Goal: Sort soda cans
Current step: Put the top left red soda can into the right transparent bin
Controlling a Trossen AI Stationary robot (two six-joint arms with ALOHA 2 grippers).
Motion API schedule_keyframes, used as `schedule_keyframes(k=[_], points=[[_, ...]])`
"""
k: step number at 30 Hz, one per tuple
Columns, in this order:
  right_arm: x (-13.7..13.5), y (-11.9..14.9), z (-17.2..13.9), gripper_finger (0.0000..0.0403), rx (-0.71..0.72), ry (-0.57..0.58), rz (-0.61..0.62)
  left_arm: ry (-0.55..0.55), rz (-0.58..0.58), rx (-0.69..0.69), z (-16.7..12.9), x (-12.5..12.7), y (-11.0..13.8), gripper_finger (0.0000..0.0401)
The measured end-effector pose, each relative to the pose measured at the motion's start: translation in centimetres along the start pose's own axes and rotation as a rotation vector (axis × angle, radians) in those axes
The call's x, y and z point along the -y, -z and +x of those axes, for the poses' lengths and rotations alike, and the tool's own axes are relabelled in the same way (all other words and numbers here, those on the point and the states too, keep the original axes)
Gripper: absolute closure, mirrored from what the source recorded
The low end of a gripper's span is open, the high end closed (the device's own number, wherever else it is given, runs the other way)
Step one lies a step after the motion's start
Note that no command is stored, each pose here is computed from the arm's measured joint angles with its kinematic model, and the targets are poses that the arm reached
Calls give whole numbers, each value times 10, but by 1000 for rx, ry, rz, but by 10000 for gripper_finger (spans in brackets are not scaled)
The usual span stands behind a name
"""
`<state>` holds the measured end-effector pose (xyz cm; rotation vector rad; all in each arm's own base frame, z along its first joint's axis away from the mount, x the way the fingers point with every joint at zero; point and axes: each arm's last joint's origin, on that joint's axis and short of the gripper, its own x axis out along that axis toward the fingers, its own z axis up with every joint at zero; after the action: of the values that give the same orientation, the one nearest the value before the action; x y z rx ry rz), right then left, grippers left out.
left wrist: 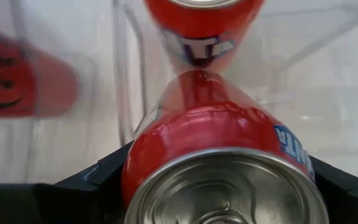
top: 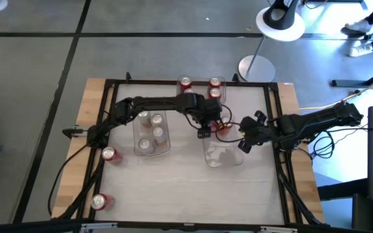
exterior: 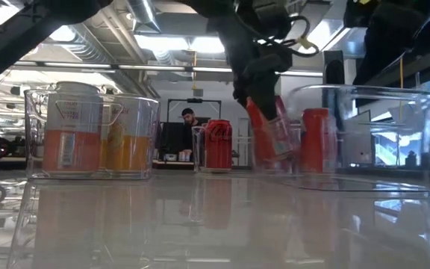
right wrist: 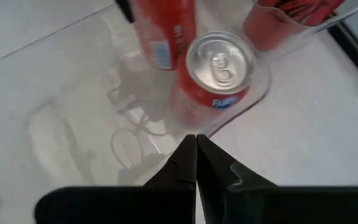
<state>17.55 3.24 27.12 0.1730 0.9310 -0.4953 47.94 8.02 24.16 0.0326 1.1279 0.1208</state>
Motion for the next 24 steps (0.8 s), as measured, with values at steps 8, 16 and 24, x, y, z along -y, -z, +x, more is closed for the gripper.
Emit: schedule_keyframes(k=[8, 16, 24], points=[[-4, 5, 11, 400, 20, -28, 16, -36, 25, -16, 6, -11, 2, 70], [-4, 5, 12, 400, 25, -32, 19, -31, 42, -28, 15, -7, 3, 66], [-4, 5, 12, 400, 28, -33, 20, -32, 34, -20, -18, -8, -1, 66]])
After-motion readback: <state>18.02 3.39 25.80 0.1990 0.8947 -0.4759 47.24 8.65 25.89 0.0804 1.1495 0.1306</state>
